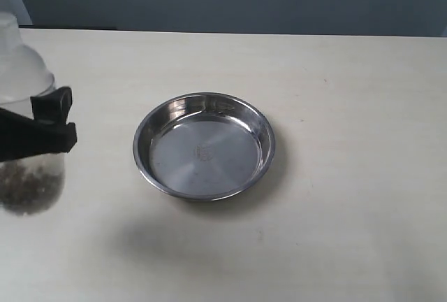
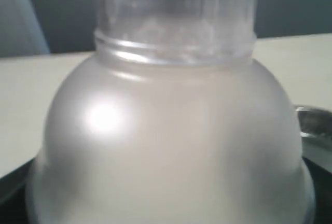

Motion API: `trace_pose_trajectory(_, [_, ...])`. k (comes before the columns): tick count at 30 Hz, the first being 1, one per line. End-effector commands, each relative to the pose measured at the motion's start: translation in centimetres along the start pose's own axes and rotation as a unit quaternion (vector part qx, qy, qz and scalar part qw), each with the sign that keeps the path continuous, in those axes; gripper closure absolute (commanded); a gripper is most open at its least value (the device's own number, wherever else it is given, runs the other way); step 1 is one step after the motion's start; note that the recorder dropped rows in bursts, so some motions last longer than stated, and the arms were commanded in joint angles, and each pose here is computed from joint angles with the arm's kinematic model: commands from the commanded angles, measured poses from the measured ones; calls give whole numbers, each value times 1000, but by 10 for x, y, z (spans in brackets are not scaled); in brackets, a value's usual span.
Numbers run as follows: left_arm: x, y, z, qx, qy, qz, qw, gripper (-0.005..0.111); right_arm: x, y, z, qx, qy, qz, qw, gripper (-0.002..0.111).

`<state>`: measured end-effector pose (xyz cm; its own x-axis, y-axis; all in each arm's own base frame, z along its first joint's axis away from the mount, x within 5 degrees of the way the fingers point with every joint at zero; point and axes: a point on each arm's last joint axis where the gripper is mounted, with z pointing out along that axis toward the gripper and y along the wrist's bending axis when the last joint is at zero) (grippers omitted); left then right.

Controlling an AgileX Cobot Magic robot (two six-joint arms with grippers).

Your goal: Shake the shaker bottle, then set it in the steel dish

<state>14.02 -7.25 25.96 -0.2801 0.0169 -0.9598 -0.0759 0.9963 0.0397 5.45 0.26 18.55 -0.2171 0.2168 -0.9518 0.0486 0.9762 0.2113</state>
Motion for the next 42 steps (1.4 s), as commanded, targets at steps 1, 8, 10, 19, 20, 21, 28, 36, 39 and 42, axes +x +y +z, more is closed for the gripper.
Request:
trace_pose_trajectory(1, [4,-6,1,40,-5,-14,999,107,-1,0,0,1,-6,0,1000,109])
trace_pose_trajectory(8, [-17,-8,-1,40,-68,58,995,107,-1,0,0,1,-6,0,1000,109])
trace_pose_trajectory(10, [-26,-8,-5,56,-87,41,994,107,-1,0,0,1,-6,0,1000,109])
trace_pose_trajectory(19, [-5,4,1,-6,-49,19,999,107,-1,0,0,1,-6,0,1000,109])
trace_pose_trajectory(20, [-12,3,-1,10,-66,18,998,107,-1,0,0,1,-6,0,1000,109])
trace_pose_trajectory(21, [-13,1,-2,28,-63,9,998,107,-1,0,0,1,-6,0,1000,109])
trace_pose_trajectory(28, [7,4,4,5,-40,4,999,107,-1,0,0,1,-6,0,1000,109])
trace_pose_trajectory(36, [18,9,4,25,-22,6,999,107,-1,0,0,1,-6,0,1000,109])
trace_pose_trajectory(39, [10,7,2,44,-43,-1,998,107,-1,0,0,1,-6,0,1000,109])
trace_pose_trajectory(42, [-1,2,0,65,-81,17,994,107,-1,0,0,1,-6,0,1000,109])
